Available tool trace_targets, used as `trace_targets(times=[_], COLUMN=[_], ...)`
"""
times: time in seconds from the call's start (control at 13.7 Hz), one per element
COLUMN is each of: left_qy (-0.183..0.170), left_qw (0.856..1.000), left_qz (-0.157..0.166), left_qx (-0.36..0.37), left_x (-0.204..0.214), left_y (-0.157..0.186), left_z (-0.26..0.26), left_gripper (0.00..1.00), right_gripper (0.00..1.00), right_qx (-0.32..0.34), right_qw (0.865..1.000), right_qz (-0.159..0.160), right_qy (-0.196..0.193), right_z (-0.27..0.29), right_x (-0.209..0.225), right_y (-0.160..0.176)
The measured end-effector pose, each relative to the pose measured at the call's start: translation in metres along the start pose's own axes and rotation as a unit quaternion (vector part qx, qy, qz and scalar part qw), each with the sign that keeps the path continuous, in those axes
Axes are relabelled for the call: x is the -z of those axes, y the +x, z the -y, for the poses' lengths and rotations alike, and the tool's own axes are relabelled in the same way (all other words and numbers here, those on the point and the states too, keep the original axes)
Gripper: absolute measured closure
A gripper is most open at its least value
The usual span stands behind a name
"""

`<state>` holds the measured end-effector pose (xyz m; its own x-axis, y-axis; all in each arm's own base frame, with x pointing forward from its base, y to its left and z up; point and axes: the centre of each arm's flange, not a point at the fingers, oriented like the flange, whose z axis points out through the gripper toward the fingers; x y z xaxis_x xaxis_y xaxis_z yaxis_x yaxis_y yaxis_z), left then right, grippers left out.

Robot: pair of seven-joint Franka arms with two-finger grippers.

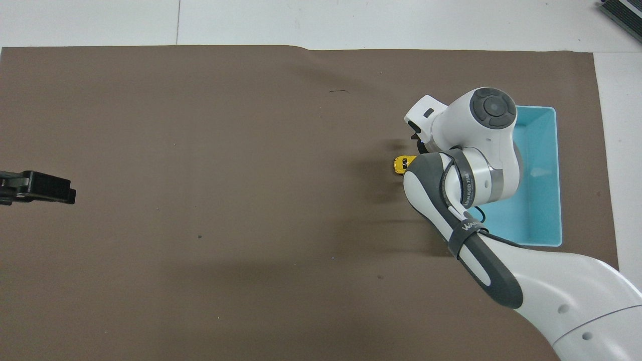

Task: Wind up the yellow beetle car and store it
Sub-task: 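Grasp the yellow car beside the box with the right gripper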

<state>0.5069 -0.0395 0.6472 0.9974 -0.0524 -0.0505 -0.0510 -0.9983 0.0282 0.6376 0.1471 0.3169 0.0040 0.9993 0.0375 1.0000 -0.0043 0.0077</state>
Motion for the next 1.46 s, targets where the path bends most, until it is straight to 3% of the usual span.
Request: trace_targets(times=[0.37, 0.51, 0.59, 0.73, 0.95, 1.46], left_qy=[0.000, 0.000, 0.000, 0.000, 0.000, 0.000], left_qw=[1.000, 1.000, 1.000, 1.000, 1.000, 1.000], left_qz=[0.000, 0.000, 0.000, 0.000, 0.000, 0.000], left_qx=[0.000, 0.000, 0.000, 0.000, 0.000, 0.000], left_x=[0.000, 0.000, 0.000, 0.000, 0.000, 0.000], left_y=[0.000, 0.000, 0.000, 0.000, 0.000, 0.000], left_z=[0.000, 0.000, 0.000, 0.000, 0.000, 0.000], left_gripper=[0.00, 0.00, 0.00, 0.00, 0.00, 0.00], right_gripper=[0.00, 0.06, 0.19, 0.24, 0.55, 0.55], right_qx=[0.000, 0.002, 0.003, 0.003, 0.003, -0.007], right_qw=[1.000, 1.000, 1.000, 1.000, 1.000, 1.000], right_qz=[0.000, 0.000, 0.000, 0.000, -0.001, -0.009], right_qy=[-0.006, -0.005, -0.005, -0.006, -0.009, -0.027], right_z=[0.009, 0.010, 0.010, 0.010, 0.009, -0.001], right_x=[-0.019, -0.020, -0.019, -0.019, -0.015, 0.022], right_y=[-0.001, 0.001, 0.002, 0.002, 0.002, 0.038])
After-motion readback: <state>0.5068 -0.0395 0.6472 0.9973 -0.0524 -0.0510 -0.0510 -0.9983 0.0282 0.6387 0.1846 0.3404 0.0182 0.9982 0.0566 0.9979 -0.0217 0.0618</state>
